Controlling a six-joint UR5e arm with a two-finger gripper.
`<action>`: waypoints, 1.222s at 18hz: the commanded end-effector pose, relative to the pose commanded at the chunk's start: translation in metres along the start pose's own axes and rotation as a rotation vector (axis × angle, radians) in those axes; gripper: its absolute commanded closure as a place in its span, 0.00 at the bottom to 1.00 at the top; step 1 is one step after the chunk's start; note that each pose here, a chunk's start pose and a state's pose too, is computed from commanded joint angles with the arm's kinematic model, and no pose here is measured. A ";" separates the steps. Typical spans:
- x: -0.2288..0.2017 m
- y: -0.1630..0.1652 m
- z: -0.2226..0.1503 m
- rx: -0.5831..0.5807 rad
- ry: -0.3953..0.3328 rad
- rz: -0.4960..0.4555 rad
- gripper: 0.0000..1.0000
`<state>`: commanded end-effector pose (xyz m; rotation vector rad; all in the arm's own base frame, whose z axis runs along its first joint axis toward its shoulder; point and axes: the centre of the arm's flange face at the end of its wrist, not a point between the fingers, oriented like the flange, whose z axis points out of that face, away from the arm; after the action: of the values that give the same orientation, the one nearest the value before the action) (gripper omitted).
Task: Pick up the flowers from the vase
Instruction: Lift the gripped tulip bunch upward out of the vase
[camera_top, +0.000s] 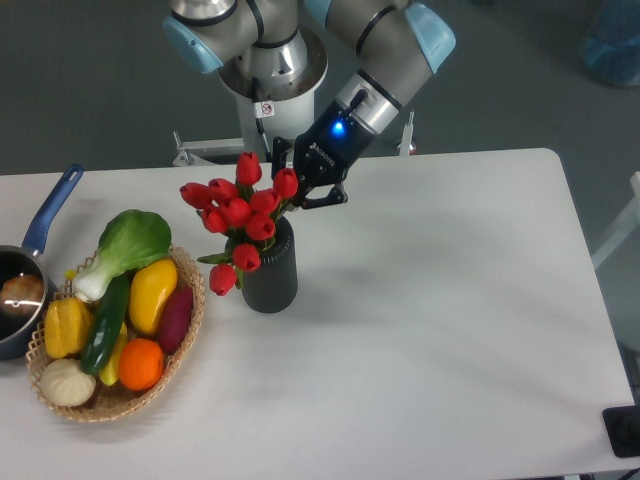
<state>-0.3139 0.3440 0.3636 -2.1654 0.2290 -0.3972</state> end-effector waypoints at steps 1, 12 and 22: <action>0.001 -0.002 -0.002 0.002 -0.003 0.002 1.00; 0.002 -0.045 -0.037 0.111 -0.010 -0.037 1.00; -0.008 -0.067 -0.068 0.267 -0.054 -0.076 1.00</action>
<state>-0.3445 0.3339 0.4537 -1.9224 0.0593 -0.3890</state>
